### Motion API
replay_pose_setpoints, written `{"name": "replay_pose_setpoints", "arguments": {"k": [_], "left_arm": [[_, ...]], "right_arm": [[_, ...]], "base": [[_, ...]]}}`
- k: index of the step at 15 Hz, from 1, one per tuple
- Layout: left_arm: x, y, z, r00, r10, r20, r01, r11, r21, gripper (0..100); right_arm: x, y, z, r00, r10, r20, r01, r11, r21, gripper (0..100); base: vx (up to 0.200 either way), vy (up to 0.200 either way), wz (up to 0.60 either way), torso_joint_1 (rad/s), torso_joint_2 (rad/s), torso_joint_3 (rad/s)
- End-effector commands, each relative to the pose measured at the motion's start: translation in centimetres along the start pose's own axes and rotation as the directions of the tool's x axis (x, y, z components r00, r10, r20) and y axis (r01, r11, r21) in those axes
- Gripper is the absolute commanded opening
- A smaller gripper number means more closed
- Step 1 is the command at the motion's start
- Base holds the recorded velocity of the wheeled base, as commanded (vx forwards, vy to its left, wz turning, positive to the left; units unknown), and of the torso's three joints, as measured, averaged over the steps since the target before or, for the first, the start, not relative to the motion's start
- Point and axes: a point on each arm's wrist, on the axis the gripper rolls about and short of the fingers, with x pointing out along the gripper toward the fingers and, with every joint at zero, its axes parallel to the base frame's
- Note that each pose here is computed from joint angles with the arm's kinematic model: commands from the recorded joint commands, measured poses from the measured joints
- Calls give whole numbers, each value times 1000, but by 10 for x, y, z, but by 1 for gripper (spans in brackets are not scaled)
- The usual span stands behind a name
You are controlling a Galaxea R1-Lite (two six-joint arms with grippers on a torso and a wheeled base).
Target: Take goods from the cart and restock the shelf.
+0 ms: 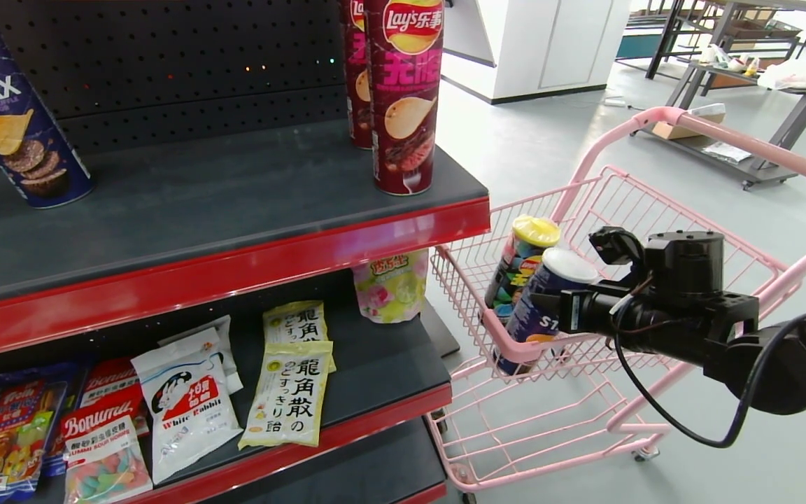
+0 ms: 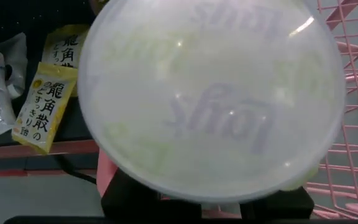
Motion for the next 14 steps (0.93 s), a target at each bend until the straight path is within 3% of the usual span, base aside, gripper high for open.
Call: {"name": "replay_pose_setpoints", "arguments": {"k": [1,6,11,13,14], "left_arm": [[0,0,0,1000,0,-1,0,1000,0,100],[0,0,0,1000,0,-1,0,1000,0,100],[0,0,0,1000,0,-1,0,1000,0,100],[0,0,0,1000,0,-1,0,1000,0,100],[0,0,0,1000,0,-1,0,1000,0,100]], "right_arm": [[-29,9,28,992,-2,126,5,1000,-24,0],[-84,18,61,957,15,291,15,995,-102,0],[-149,34,80,949,42,314,-6,993,-115,0],[-185,58,105,923,126,362,-74,986,-152,0],[-201,68,102,928,176,329,-125,977,-170,0]], "base": [[0,0,0,0,0,0],[0,0,0,0,0,0],[0,0,0,0,0,0],[0,0,0,0,0,0],[0,0,0,0,0,0]]}}
